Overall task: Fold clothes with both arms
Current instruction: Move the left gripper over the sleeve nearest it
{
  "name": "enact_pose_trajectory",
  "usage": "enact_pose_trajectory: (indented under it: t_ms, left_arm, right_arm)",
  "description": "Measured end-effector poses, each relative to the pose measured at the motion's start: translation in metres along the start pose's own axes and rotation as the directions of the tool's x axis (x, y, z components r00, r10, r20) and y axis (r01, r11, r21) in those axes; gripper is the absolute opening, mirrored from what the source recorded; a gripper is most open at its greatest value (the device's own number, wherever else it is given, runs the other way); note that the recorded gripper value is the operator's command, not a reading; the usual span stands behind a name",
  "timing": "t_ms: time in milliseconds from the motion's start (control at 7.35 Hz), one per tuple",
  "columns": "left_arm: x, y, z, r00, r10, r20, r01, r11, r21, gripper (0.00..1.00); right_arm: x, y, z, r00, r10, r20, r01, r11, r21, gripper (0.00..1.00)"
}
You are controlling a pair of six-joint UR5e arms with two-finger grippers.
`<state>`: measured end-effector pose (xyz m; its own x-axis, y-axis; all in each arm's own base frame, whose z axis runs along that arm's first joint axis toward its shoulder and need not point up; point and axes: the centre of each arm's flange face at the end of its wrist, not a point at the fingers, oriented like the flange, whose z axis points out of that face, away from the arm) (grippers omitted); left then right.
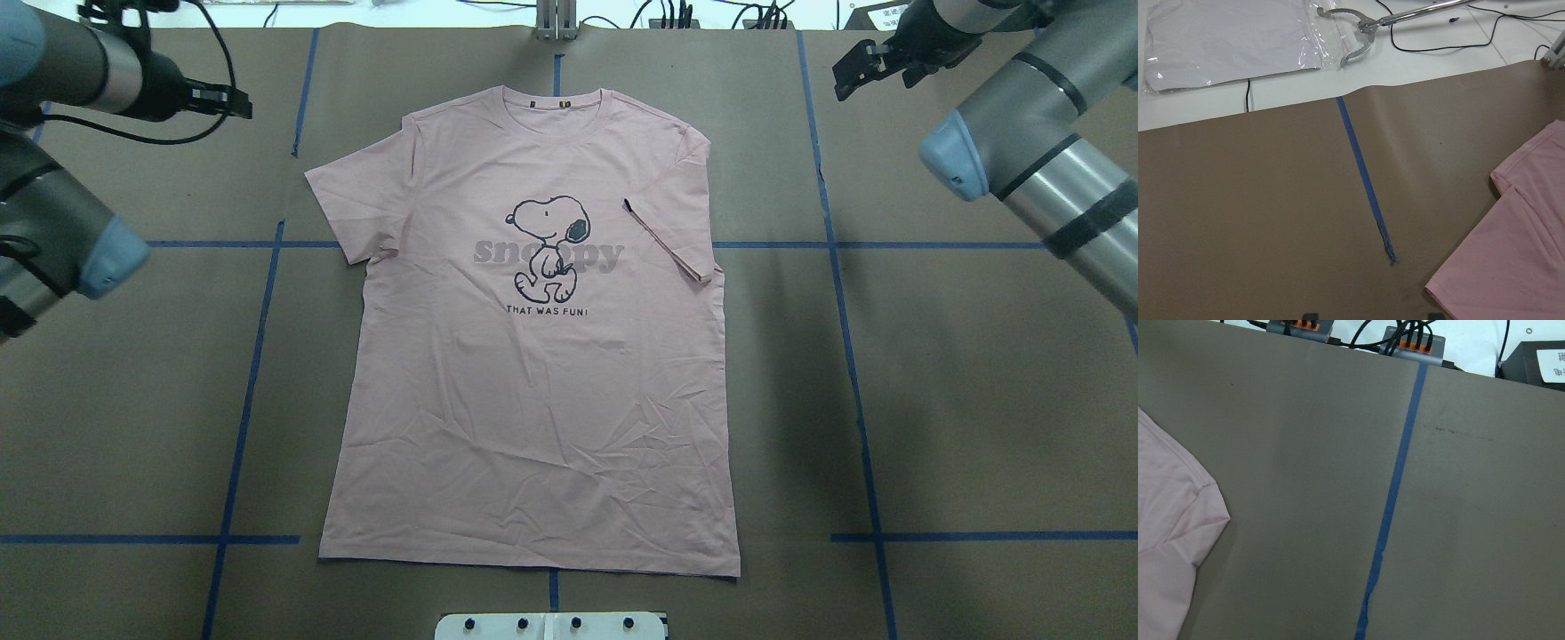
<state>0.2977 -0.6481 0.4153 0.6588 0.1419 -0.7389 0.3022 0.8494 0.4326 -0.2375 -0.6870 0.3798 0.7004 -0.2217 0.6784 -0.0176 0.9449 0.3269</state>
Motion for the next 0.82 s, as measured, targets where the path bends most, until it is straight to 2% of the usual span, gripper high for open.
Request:
enact_pose_trajectory:
  t_ms: [272, 408, 817]
  left_arm:
    - [0.033, 0.025, 0.061, 0.998, -0.059, 0.018, 0.059, 0.998, 0.029, 0.57]
    - [0.037, 0.035, 0.078, 0.997, -0.07, 0.015, 0.07, 0.997, 0.03, 0.54]
    - [0.043, 0.05, 0.092, 0.997, -0.07, 0.009, 0.07, 0.997, 0.019, 0.52]
  right_arm:
    - [0.009, 0.006, -0.005, 1.0, -0.005, 0.002, 0.005, 1.0, 0.008, 1.0]
    - [0.01, 0.007, -0.005, 1.0, -0.006, 0.002, 0.006, 1.0, 0.008, 1.0]
    - [0.011, 0.008, -0.005, 1.0, -0.004, -0.001, 0.004, 1.0, 0.009, 1.0]
